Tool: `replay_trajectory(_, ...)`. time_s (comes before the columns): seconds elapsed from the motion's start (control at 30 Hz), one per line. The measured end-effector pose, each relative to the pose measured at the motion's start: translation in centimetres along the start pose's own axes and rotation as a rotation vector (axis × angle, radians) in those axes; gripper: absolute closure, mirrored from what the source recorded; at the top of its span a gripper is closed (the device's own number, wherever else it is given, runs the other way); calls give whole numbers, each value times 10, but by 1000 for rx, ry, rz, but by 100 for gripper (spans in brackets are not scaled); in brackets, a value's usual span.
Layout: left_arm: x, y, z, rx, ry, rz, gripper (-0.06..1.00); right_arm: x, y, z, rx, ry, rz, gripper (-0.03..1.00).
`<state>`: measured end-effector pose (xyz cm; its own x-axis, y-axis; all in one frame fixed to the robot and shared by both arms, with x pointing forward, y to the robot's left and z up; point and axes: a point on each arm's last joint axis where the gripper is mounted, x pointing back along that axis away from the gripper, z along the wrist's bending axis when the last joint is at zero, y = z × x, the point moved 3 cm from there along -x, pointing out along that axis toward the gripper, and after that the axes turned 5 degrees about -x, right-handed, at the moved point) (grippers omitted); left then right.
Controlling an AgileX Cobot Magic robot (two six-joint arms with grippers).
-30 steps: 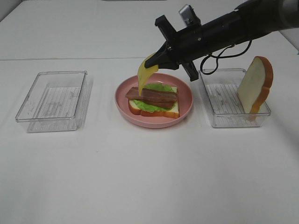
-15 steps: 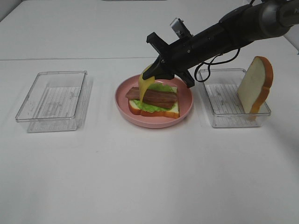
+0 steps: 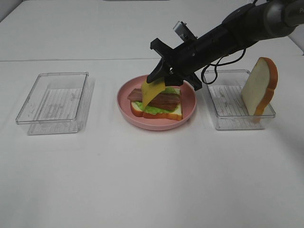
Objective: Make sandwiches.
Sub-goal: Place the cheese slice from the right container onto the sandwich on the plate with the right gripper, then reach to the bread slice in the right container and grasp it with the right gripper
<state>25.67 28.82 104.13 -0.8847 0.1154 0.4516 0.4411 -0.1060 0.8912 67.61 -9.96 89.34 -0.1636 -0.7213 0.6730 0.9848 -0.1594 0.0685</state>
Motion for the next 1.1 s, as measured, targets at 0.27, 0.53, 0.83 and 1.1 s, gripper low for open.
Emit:
replay_trajectory(0.27,0,0,0,0,0,0,-4,9,-1,-4,64,-104,5,31)
replay_trajectory(0.53,0,0,0,0,0,0,-4,27,-1,2,132,-182,-10,29)
replay_trajectory(0.83,0,0,0,0,0,0,-4,74,-3,25,227,-307,-84,12)
replay_trajectory(1.1,0,0,0,-1,3,0,-4,126,-3,41,244,-466,-223,5)
